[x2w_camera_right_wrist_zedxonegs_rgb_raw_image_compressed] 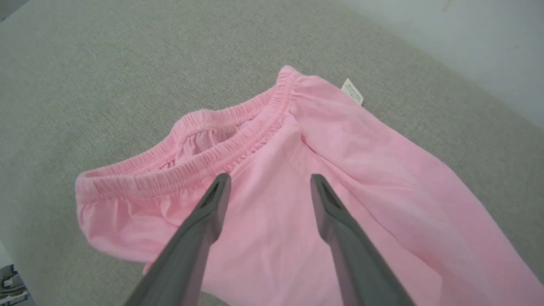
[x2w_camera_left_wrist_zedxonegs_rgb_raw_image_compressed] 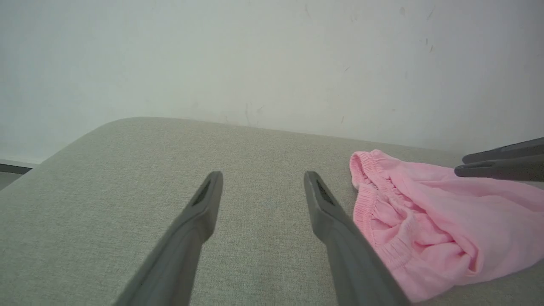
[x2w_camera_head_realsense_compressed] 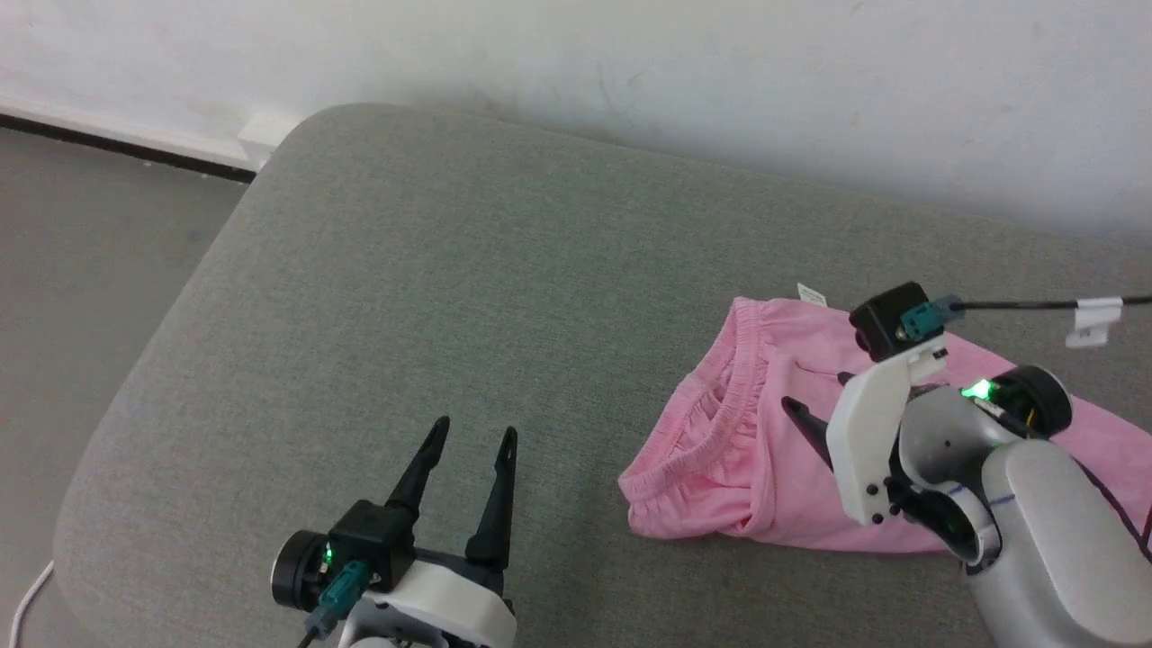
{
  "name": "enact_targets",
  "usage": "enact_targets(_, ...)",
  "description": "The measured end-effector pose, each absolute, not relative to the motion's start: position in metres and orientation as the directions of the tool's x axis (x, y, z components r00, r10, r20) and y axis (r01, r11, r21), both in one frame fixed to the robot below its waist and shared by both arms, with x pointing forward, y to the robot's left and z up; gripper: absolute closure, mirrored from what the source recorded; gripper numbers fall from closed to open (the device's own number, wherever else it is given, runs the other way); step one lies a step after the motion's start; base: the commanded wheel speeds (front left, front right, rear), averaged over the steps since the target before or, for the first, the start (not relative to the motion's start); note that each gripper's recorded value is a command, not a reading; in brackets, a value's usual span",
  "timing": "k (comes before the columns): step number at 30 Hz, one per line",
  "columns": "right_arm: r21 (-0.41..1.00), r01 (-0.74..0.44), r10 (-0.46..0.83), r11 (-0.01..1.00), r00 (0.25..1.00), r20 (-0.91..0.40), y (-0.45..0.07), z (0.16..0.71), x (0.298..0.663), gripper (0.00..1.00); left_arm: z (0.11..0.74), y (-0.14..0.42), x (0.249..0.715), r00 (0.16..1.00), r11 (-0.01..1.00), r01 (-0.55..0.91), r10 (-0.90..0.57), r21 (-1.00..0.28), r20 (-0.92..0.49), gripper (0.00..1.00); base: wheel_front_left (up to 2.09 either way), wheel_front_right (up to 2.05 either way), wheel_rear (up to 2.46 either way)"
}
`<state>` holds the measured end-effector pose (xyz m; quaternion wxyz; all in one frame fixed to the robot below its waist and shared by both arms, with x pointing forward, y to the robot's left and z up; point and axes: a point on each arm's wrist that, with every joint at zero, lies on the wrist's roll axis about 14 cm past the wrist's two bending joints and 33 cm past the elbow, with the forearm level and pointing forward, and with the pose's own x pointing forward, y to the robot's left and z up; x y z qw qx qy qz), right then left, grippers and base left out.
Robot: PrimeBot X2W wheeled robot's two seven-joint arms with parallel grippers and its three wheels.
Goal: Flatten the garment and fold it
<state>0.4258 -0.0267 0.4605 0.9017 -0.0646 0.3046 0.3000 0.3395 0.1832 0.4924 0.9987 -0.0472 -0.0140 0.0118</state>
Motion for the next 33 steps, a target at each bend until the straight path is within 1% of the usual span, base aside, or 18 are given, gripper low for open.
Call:
enact_targets(5,0.047,-0.612,0.464,0.789,0.544,-0.699,-0.015,0.446,0.439,0.00,0.488,0.184,0.335,0.999,0.994,-0.035,0.036,-0.101,0.010,0.00,0.00,0.00,0.00)
enact_targets(6,0.043,-0.614,0.437,0.788,0.510,-0.741,-0.015,0.437,0.441,0.00,0.488,0.186,0.334,0.999,0.994,-0.045,0.046,-0.103,0.008,0.00,0.00,0.00,0.00)
enact_targets(13,0.019,-0.613,0.375,0.790,0.457,-0.806,-0.012,0.411,0.449,0.00,0.485,0.196,0.328,0.996,0.991,-0.090,0.090,-0.102,-0.007,0.00,0.00,0.00,0.00)
enact_targets(19,0.032,-0.614,0.370,0.789,0.432,-0.823,-0.007,0.398,0.450,0.00,0.481,0.200,0.326,0.994,0.989,-0.113,0.111,-0.101,-0.022,0.00,0.00,0.00,0.00)
enact_targets(20,0.032,-0.615,0.368,0.788,0.429,-0.825,-0.007,0.395,0.449,0.37,0.481,0.200,0.326,0.993,0.988,-0.115,0.113,-0.100,-0.025,0.00,0.00,0.00,0.00)
enact_targets(21,0.034,-0.613,0.367,0.789,0.427,-0.827,-0.007,0.393,0.449,0.89,0.480,0.200,0.326,0.993,0.988,-0.117,0.115,-0.099,-0.028,0.00,0.00,0.00,0.00)
enact_targets(22,0.035,-0.611,0.367,0.791,0.427,-0.827,-0.007,0.391,0.450,1.00,0.479,0.200,0.326,0.993,0.988,-0.120,0.117,-0.098,-0.030,0.00,0.00,0.00,0.00)
enact_targets(26,0.027,-0.606,0.377,0.795,0.459,-0.804,-0.008,0.393,0.454,1.00,0.478,0.197,0.328,0.994,0.989,-0.110,0.107,-0.099,-0.033,0.00,0.00,0.00,0.00)
enact_targets(29,0.020,-0.599,0.403,0.801,0.514,-0.758,-0.009,0.407,0.461,1.00,0.478,0.196,0.330,0.994,0.990,-0.104,0.101,-0.100,-0.031,0.00,0.00,0.00,0.00)
enact_targets(33,0.049,-0.577,0.452,0.815,0.582,-0.676,-0.012,0.435,0.463,1.00,0.479,0.192,0.334,0.996,0.991,-0.085,0.082,-0.102,-0.026,0.00,0.00,0.00,0.00)
